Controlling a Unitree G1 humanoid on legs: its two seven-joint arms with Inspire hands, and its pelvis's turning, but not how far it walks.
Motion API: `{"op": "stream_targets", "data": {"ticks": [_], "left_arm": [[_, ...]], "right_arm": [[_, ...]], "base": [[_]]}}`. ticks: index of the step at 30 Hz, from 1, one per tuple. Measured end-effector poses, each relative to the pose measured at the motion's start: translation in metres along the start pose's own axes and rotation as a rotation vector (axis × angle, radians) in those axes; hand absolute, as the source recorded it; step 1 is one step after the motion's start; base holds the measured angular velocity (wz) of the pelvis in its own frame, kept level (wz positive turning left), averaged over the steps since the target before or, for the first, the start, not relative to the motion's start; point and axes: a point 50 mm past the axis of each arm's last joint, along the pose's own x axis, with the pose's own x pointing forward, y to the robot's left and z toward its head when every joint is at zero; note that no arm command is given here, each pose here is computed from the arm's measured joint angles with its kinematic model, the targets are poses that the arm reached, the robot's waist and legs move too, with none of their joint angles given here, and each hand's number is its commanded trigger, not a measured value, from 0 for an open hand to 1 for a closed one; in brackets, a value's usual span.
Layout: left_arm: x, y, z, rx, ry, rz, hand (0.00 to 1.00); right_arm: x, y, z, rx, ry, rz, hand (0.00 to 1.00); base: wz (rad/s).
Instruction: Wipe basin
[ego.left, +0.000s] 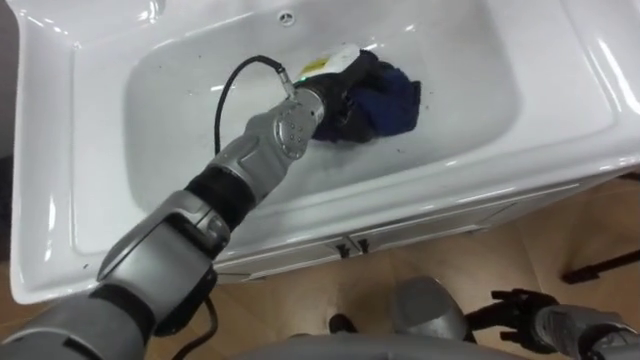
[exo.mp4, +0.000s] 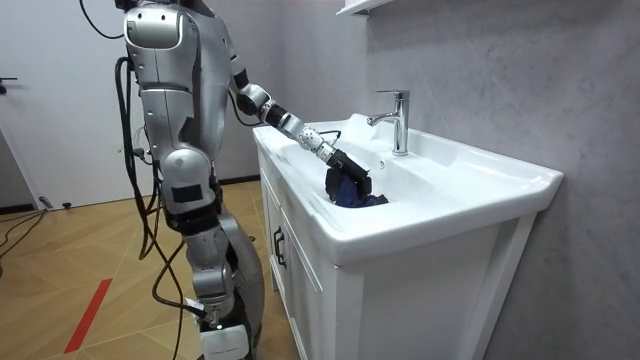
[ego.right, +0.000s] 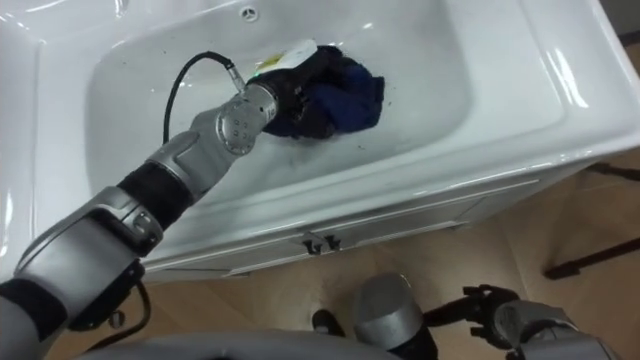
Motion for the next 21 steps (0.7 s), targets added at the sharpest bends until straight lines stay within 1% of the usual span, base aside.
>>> {"op": "stream_targets", "data": {"ticks": [5, 9, 14, 18, 21], "left_arm": [[0.000, -0.003, 0.016, 0.019, -0.068, -0.018, 1.00], [-0.001, -0.007, 0.031, 0.001, -0.138, -0.038, 1.00], [-0.003, -0.012, 0.043, -0.009, -0.201, -0.058, 1.00], [-0.006, -0.012, 0.057, 0.005, -0.270, -0.061, 1.00], [-0.007, -0.011, 0.060, 0.006, -0.292, -0.062, 1.00]], "right_arm": [[0.000, -0.001, -0.004, 0.032, -0.013, 0.009, 0.00], [0.000, -0.001, -0.006, 0.068, -0.019, 0.007, 0.00], [0.000, -0.001, -0.006, 0.097, -0.039, -0.002, 0.00], [-0.001, -0.006, -0.005, 0.098, -0.041, -0.014, 0.00], [-0.002, -0.007, -0.005, 0.098, -0.042, -0.019, 0.00]], "base": [[0.02], [0.02], [0.08], [0.07], [0.00]]}}
